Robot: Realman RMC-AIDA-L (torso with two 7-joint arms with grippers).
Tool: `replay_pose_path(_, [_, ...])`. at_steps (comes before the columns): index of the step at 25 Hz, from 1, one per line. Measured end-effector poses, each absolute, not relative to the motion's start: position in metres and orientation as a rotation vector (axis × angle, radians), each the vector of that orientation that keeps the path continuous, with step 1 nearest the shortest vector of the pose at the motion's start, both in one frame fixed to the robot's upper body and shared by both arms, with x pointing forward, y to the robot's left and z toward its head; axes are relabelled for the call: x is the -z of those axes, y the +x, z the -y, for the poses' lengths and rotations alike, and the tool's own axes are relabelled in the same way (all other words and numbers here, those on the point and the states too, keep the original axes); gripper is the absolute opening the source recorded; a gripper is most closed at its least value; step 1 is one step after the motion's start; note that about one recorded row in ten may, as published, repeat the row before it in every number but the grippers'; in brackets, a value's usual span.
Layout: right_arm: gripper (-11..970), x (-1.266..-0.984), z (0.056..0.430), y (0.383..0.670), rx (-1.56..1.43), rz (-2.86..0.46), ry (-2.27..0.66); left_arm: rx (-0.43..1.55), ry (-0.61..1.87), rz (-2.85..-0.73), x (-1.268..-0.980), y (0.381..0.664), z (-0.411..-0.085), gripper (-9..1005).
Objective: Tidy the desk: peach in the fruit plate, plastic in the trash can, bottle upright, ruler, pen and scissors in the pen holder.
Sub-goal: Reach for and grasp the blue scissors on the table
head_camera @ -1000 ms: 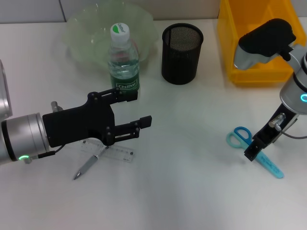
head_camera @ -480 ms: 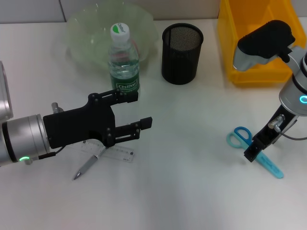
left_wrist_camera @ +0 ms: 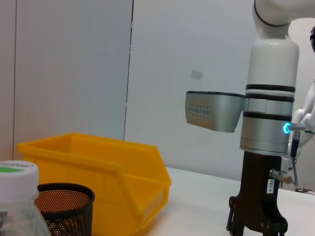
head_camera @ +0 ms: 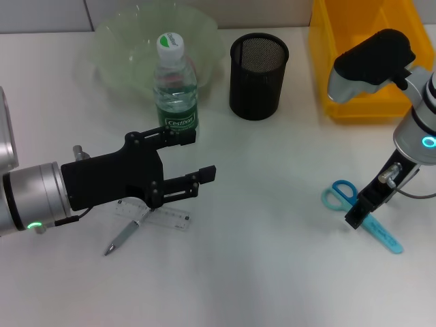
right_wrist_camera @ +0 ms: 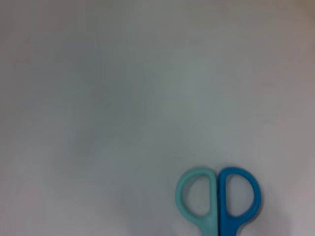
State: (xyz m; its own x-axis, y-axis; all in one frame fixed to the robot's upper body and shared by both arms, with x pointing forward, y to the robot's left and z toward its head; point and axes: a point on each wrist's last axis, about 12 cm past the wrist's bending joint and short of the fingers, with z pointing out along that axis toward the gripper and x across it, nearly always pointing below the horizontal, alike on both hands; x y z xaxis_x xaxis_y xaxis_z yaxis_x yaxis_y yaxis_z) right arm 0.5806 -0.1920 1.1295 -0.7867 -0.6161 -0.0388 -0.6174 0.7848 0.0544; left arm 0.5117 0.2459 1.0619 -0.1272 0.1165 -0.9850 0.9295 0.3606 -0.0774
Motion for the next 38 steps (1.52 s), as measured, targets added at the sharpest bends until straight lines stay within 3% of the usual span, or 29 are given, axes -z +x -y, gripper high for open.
replay_pose_path(16, [806, -1.1281, 0.1904, 0.5805, -0.086, -2.944, -1.023, 0.934, 0.979, -1.539, -1.0619, 0.5126, -0.2458, 725])
replay_pose_path(32, [724, -1.1266, 0.1865, 0.5793, -0.078, -2.935, -1.054, 0.930, 0.983, -1.536, -1.0630, 0.5149, -0.2446, 725])
replay_pose_path(34, [642, -1.1266, 0.1864, 0.5793, -0.079, -2.934, -1.054, 0.930, 0.983, -1.536, -1.0630, 0.5149, -0.2446, 725])
replay_pose_path(38, [643, -1.1268, 0.1862, 0.5799, -0.079, -2.930, -1.052, 0.928, 0.984, -1.537, -1.0631, 0.5155, -0.2444, 726])
